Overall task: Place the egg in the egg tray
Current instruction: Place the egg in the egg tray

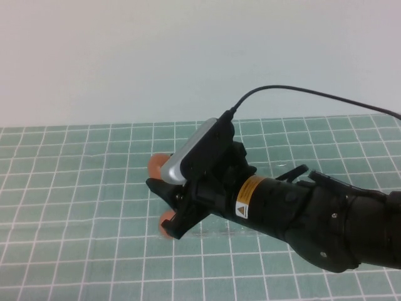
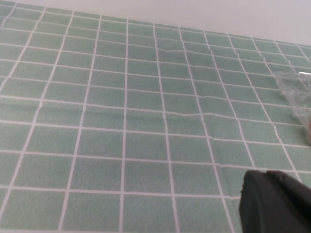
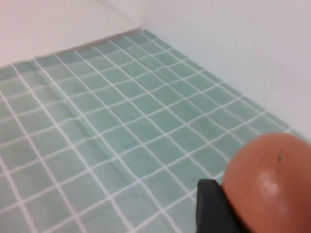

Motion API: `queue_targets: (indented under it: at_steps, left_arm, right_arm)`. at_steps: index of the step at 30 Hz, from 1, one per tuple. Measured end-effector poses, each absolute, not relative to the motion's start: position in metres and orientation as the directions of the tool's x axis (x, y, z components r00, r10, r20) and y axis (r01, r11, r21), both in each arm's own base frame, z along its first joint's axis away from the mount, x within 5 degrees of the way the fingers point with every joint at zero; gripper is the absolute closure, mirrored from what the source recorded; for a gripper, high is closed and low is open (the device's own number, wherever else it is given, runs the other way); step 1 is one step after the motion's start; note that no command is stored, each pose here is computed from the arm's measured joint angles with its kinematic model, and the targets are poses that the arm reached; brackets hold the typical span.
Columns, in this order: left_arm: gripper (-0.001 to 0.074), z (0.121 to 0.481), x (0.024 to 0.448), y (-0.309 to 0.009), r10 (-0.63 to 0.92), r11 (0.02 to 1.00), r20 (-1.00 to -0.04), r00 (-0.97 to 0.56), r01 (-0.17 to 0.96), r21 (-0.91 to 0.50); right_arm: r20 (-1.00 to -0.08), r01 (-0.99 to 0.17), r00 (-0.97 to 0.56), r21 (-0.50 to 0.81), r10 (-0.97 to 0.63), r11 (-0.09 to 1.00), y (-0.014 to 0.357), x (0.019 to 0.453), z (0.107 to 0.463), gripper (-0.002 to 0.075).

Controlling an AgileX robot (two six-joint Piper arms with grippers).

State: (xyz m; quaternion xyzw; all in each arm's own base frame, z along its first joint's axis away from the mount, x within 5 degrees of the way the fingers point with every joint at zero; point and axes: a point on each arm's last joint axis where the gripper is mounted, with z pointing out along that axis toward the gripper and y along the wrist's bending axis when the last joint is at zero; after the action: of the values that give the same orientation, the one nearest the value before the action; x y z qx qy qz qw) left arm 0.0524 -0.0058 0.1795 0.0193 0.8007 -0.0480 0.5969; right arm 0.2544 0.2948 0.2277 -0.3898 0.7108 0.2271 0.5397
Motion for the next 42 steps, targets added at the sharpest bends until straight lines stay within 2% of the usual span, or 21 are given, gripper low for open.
queue_targets:
  at_steps: [4, 8, 14, 18, 22, 28, 31, 38, 42]
  left_arm:
    - [0.0736, 0.18, 0.052, -0.006, -0.026, 0.995, -0.958, -0.287, 0.088, -0.054]
    - [0.0736, 0.18, 0.052, -0.006, -0.026, 0.995, -0.958, -0.287, 0.088, -0.054]
    - [0.0736, 0.18, 0.052, -0.006, -0.026, 0.995, -0.958, -0.287, 0.088, -0.054]
    - [0.0736, 0.18, 0.052, -0.006, -0.026, 0.995, -0.958, -0.287, 0.088, -0.054]
    - [0.0736, 0.18, 0.052, -0.006, -0.026, 0.995, -0.958, -0.287, 0.088, -0.054]
    - [0.0736, 0.18, 0.052, -0.006, -0.026, 0.995, -0.958, -0.287, 0.088, -0.054]
    - [0.0736, 0.18, 0.052, -0.006, -0.026, 0.995, -0.958, -0.287, 0.088, -0.054]
    - [0.0736, 0.18, 0.052, -0.006, -0.026, 0.995, -0.958, -0.287, 0.088, -0.054]
    - [0.0736, 0.18, 0.052, -0.006, -0.026, 0.995, -0.958, -0.287, 0.088, -0.054]
  right_arm:
    - [-0.932, -0.77, -0.063, -0.182, -0.356, 0.612, 0.291, 0.258, 0.228, 0.0342]
    - [-0.932, -0.737, -0.053, -0.206, -0.359, 0.644, 0.289, 0.262, 0.227, 0.0342]
    - [-0.968, -0.65, 0.071, -0.227, -0.239, 0.725, 0.276, 0.261, 0.207, 0.0342]
    - [-0.982, -0.597, 0.102, -0.19, -0.161, 0.779, 0.262, 0.255, 0.185, 0.0342]
    - [-0.986, -0.605, 0.044, -0.156, -0.162, 0.781, 0.258, 0.252, 0.155, 0.0342]
    - [-0.974, -0.654, 0.019, -0.182, -0.224, 0.735, 0.263, 0.249, 0.126, 0.0342]
    - [-0.976, -0.671, 0.008, -0.166, -0.216, 0.723, 0.264, 0.248, 0.122, 0.0343]
    - [-0.99, -0.676, -0.098, -0.01, -0.104, 0.737, 0.265, 0.247, 0.121, 0.0343]
    - [-0.987, -0.673, -0.131, 0.019, -0.094, 0.74, 0.265, 0.247, 0.115, 0.0343]
